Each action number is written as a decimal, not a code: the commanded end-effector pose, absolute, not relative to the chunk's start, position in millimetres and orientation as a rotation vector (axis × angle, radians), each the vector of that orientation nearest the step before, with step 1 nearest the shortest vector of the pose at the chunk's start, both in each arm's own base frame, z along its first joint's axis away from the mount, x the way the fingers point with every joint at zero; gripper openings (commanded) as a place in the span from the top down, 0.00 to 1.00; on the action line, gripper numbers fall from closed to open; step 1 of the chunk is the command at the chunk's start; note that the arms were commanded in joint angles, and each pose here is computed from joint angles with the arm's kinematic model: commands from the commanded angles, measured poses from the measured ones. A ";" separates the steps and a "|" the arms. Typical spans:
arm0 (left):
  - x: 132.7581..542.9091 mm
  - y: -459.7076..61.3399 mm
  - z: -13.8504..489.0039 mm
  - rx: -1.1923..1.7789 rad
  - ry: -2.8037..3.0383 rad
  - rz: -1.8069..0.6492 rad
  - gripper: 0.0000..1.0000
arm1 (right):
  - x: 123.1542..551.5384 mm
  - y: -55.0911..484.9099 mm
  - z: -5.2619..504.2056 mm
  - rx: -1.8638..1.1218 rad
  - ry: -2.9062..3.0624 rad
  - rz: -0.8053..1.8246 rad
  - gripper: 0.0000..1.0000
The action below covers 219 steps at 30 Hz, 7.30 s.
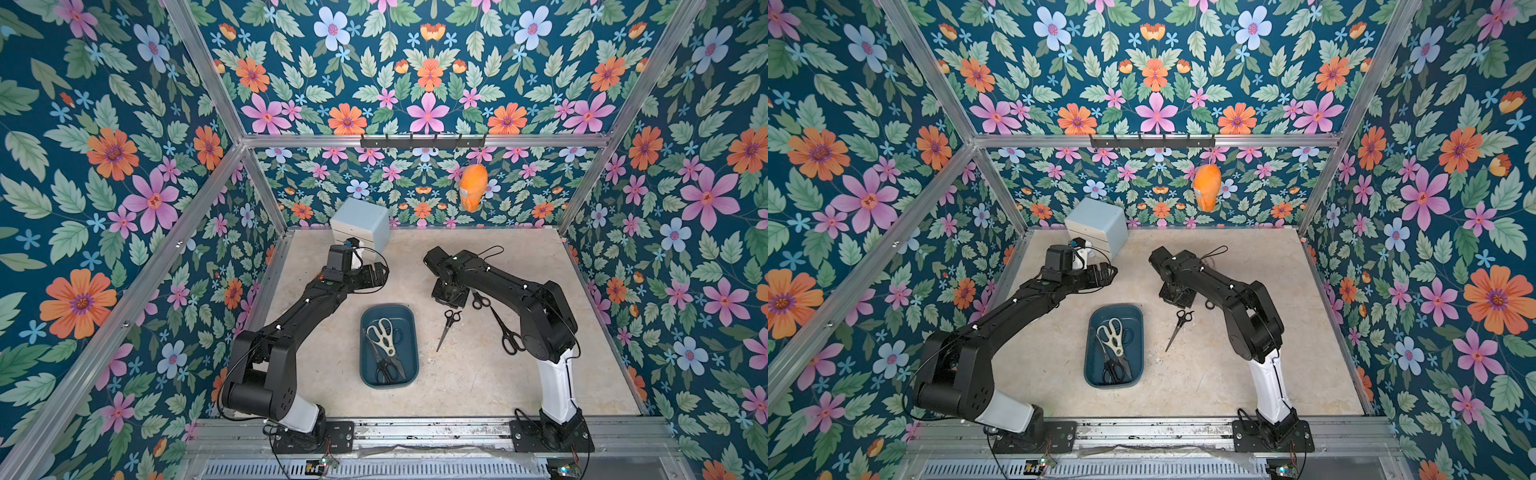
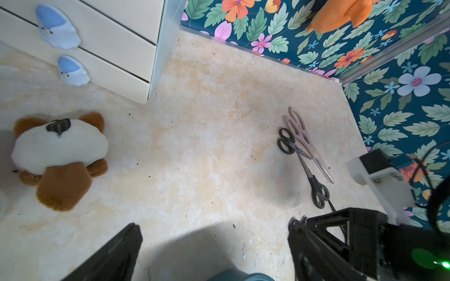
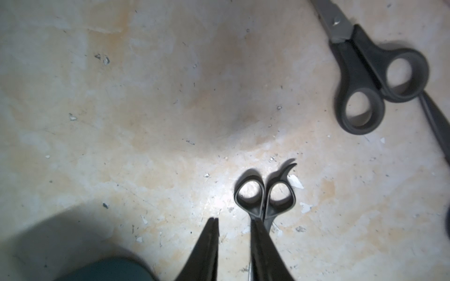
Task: Put the scissors into the storage box
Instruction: Pick up the scissors from the center of the board, then place the scissors in the storage box, then pick up the scissors from the center of the board.
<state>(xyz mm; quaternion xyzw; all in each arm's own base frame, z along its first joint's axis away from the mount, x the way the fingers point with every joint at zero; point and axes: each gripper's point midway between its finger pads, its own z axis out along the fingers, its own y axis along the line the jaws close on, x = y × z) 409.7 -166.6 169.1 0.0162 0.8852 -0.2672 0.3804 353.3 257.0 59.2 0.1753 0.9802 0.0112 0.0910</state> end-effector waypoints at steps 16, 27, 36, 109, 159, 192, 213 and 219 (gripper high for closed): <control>415.0 -160.8 172.5 0.027 2.238 -0.642 0.01 | 342.1 255.2 25.6 0.609 2.955 0.013 0.79; 415.1 -158.3 172.6 0.021 2.237 -0.633 0.01 | 335.7 256.9 -5.0 0.676 2.988 0.013 0.82; 416.8 -152.1 177.7 -0.003 2.221 -0.628 0.01 | 327.0 253.2 -26.4 0.737 3.012 0.009 1.00; 432.0 -96.1 175.6 -0.188 2.190 -0.602 0.01 | 288.0 432.5 131.1 0.000 2.976 0.560 0.65; 429.3 -124.4 157.9 -0.117 2.249 -0.700 0.01 | 388.7 164.3 14.4 0.207 3.009 -0.098 0.73; 429.2 -122.4 164.2 -0.116 2.234 -0.686 0.01 | 354.3 156.3 -8.7 0.343 3.059 -0.078 0.96; 431.9 -118.0 162.4 -0.141 2.232 -0.661 0.01 | 284.7 226.6 87.1 0.274 2.983 0.129 1.00; 433.5 -110.5 162.2 -0.161 2.226 -0.617 0.01 | 275.1 282.1 130.4 0.125 2.922 0.215 1.00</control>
